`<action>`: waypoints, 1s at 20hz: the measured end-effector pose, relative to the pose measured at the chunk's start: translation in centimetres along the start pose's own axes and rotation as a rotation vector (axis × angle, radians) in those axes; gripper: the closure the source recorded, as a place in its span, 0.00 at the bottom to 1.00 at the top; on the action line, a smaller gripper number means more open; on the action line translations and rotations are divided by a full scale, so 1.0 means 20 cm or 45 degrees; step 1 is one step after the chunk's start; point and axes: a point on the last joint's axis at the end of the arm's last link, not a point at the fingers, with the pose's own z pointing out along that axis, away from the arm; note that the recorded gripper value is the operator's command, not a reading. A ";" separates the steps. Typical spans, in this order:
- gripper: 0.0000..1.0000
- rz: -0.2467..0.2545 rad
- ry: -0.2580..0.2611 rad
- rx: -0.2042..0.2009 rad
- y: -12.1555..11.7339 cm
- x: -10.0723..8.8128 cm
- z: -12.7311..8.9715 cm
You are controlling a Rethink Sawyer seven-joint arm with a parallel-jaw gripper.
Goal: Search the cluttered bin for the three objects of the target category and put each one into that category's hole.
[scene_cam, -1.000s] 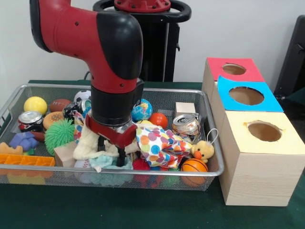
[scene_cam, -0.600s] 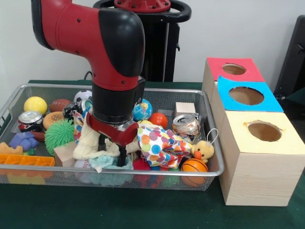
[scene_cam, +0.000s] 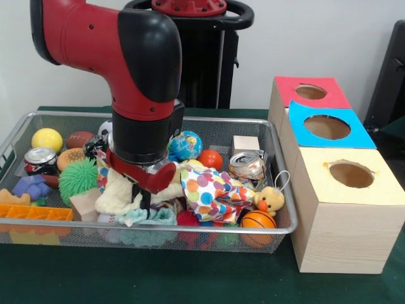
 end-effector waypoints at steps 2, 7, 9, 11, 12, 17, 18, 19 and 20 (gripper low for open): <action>1.00 -0.002 0.010 0.008 0.00 -0.01 -0.01; 1.00 -0.002 0.029 0.025 0.00 -0.05 -0.06; 1.00 0.002 0.050 0.039 -0.01 -0.09 -0.12; 1.00 0.007 0.074 0.051 -0.02 -0.13 -0.19; 1.00 0.013 0.091 0.059 -0.03 -0.16 -0.25; 1.00 0.047 0.129 0.064 -0.07 -0.32 -0.47; 1.00 0.051 0.128 0.063 -0.07 -0.34 -0.49; 1.00 0.058 0.123 0.060 -0.08 -0.37 -0.53; 1.00 0.063 0.118 0.057 -0.09 -0.39 -0.56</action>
